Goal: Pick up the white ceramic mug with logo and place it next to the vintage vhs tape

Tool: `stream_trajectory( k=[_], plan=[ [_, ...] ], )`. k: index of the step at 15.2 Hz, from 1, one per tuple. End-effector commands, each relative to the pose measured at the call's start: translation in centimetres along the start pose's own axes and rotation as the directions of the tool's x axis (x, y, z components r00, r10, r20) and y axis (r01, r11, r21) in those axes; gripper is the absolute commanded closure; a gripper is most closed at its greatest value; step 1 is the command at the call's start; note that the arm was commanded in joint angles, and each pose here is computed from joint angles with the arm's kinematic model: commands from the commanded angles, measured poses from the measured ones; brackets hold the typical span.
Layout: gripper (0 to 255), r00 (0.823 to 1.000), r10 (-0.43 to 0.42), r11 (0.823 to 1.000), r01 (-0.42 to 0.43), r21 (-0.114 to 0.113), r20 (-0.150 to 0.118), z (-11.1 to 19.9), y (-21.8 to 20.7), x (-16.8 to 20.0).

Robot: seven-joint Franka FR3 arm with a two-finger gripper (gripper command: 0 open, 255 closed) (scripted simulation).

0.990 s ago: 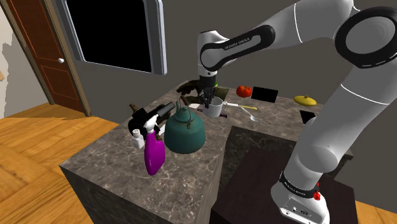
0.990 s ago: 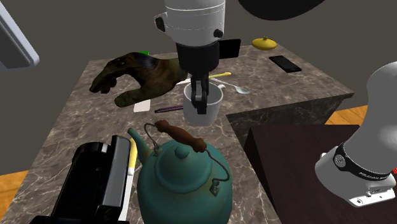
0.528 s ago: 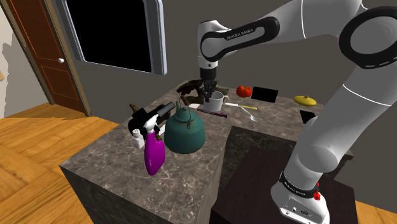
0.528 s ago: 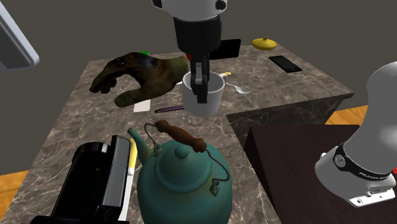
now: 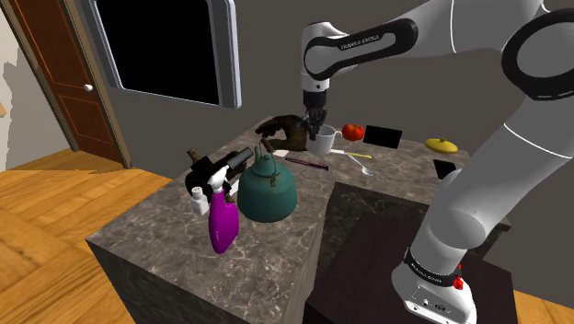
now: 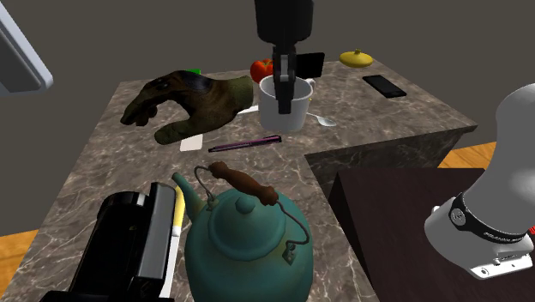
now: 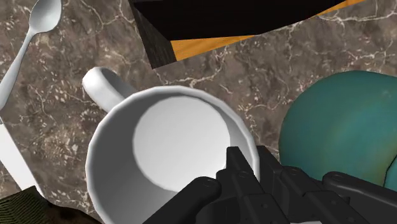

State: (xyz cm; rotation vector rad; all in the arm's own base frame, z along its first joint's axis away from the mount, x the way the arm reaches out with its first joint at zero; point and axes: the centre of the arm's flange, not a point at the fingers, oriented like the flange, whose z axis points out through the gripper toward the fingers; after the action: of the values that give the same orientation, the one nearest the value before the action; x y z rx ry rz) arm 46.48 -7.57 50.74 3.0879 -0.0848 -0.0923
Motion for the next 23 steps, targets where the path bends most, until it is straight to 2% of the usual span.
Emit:
stream_trajectory(
  k=[1,23],
  plan=[
    [255,1.0,-0.001,1.0,0.001,0.0,0.0,0.3,2.4,-1.1],
    [255,1.0,-0.001,1.0,0.001,0.0,0.0,2.3,29.2,-12.2]
  ],
)
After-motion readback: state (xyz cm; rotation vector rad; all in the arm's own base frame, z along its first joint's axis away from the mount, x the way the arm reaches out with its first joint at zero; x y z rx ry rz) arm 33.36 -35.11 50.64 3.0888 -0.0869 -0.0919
